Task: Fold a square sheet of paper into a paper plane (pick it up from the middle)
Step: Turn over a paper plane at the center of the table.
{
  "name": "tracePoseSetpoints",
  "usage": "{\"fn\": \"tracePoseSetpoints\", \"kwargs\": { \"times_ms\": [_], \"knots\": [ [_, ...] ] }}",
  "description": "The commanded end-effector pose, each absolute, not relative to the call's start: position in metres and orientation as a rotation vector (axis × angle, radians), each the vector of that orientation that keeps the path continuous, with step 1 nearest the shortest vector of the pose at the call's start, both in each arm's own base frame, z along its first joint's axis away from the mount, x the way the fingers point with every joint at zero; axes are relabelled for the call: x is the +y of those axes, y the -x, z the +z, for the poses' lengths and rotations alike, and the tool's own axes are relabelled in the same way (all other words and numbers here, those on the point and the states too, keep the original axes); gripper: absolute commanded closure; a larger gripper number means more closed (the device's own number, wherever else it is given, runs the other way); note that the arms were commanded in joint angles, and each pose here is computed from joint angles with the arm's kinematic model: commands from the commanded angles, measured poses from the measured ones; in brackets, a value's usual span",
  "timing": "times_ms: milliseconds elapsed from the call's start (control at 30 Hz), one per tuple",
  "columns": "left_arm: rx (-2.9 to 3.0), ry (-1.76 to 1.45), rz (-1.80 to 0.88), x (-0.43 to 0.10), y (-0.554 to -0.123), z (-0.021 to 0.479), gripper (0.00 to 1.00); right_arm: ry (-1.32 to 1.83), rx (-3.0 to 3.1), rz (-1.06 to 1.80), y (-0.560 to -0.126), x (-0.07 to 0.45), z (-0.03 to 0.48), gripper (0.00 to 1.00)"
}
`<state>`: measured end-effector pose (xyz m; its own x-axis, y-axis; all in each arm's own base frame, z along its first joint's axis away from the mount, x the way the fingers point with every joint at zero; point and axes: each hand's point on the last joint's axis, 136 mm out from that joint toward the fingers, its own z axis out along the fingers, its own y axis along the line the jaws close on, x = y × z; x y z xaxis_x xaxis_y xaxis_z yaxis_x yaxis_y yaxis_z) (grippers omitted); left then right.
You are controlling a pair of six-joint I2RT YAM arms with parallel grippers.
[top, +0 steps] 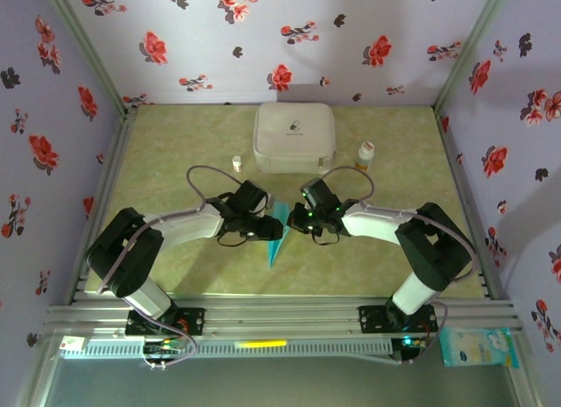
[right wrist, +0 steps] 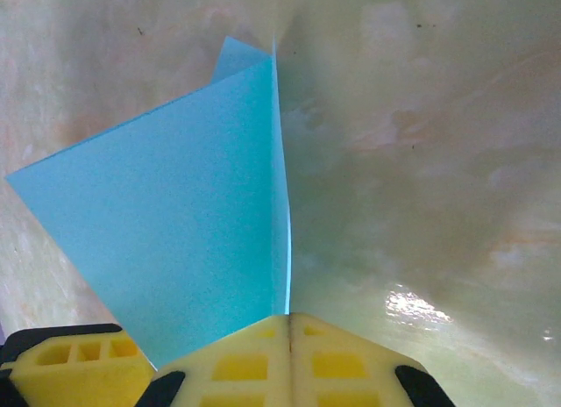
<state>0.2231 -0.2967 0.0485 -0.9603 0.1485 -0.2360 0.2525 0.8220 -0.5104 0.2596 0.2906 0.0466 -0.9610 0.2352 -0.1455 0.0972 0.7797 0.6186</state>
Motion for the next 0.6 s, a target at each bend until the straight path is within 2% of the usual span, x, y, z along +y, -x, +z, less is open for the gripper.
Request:
{"fn": "tracePoseSetpoints", "kwargs": {
  "times_ms": [0,167,567],
  "knots": [
    [2.853,-0.329,-0.825,-0.2939,-0.2134,0.0398,0.55,-0.263,2.743,0.959,-0.2601,0.2943,0.0502,0.97],
    [2.895,-0.296,-0.770,-0.2862,-0.2103,0.0380,0.53,-0.259,2.743,0.962,-0.2606,0.2954,0.0520,0.96],
    [2.891,-0.342,-0.831,-0.2958,-0.2083,0.0367,0.57,-0.261,2.743,0.951,-0.2614,0.2944,0.0520,0.96]
  ]
}}
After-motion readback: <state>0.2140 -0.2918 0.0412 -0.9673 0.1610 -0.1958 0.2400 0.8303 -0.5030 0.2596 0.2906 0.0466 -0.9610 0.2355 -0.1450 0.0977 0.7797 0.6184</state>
